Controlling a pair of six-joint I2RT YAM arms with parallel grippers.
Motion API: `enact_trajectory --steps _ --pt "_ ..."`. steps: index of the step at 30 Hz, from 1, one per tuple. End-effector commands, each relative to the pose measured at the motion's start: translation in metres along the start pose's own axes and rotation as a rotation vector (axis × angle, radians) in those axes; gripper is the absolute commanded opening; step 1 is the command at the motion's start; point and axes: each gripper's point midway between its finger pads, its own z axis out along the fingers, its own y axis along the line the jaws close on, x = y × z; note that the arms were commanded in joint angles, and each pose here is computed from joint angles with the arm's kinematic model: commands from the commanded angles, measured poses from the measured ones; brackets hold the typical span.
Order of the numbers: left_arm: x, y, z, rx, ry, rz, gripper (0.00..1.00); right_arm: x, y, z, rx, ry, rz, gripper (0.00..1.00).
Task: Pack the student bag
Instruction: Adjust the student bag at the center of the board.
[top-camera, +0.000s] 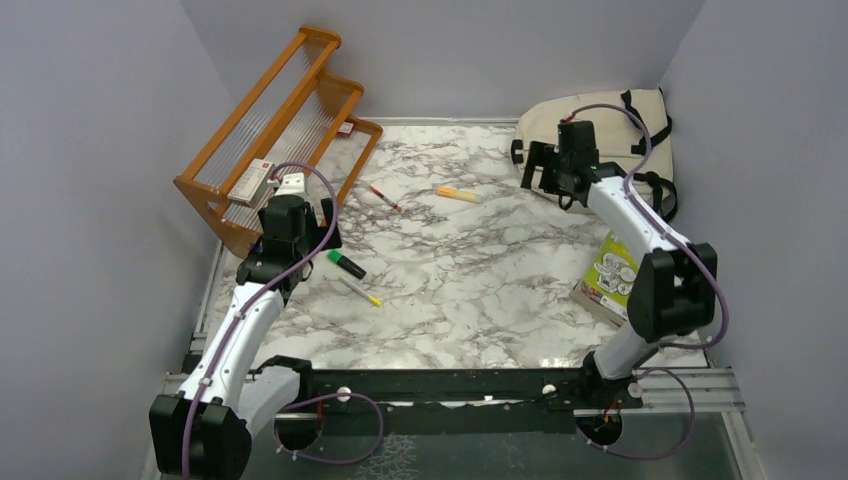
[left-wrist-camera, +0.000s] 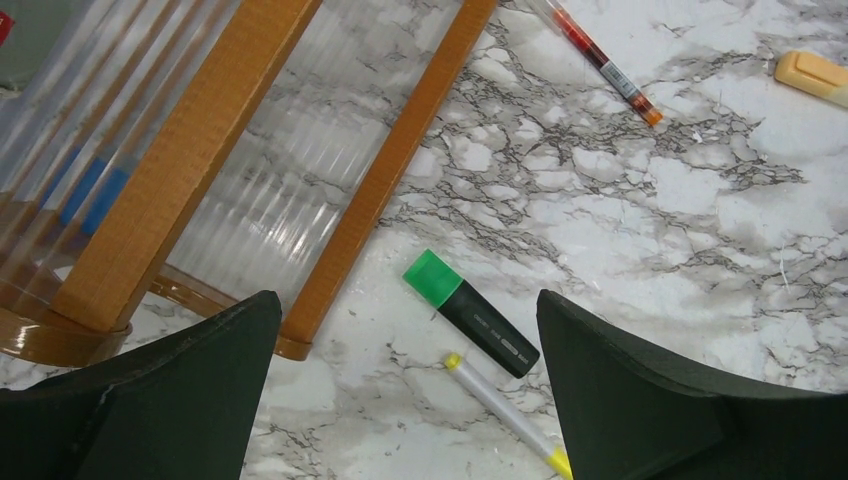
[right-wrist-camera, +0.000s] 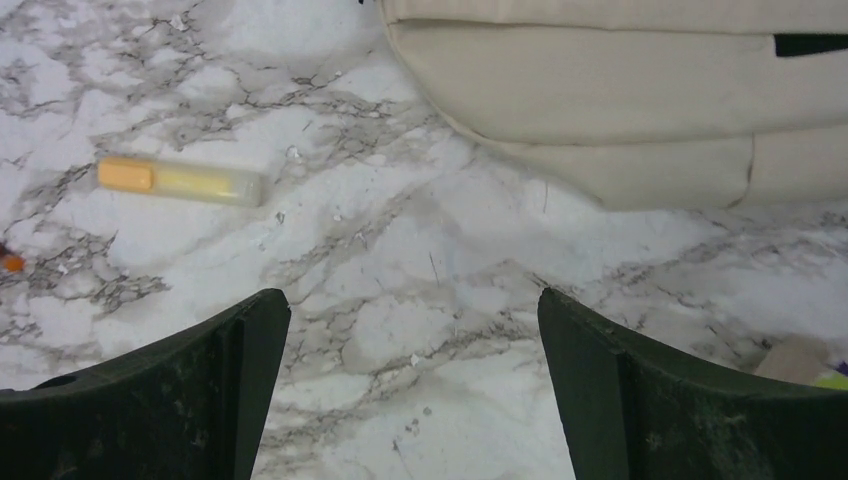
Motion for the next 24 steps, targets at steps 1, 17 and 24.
enact_trajectory --steps 1,17,24 --pt "-0.018 -0.009 -0.006 0.063 -0.049 -0.011 0.99 -0.026 0.021 0.034 -0.007 -0.034 -0.104 1.0" --pt "-0.017 -0.018 -0.006 0.118 -0.046 0.001 0.99 -0.05 0.005 0.157 0.323 -0.056 -0.456 0.96" --pt "-0.016 -0.019 -0.004 0.13 -0.036 -0.002 0.99 -0.052 -0.011 0.188 0.447 -0.074 -0.572 0.96"
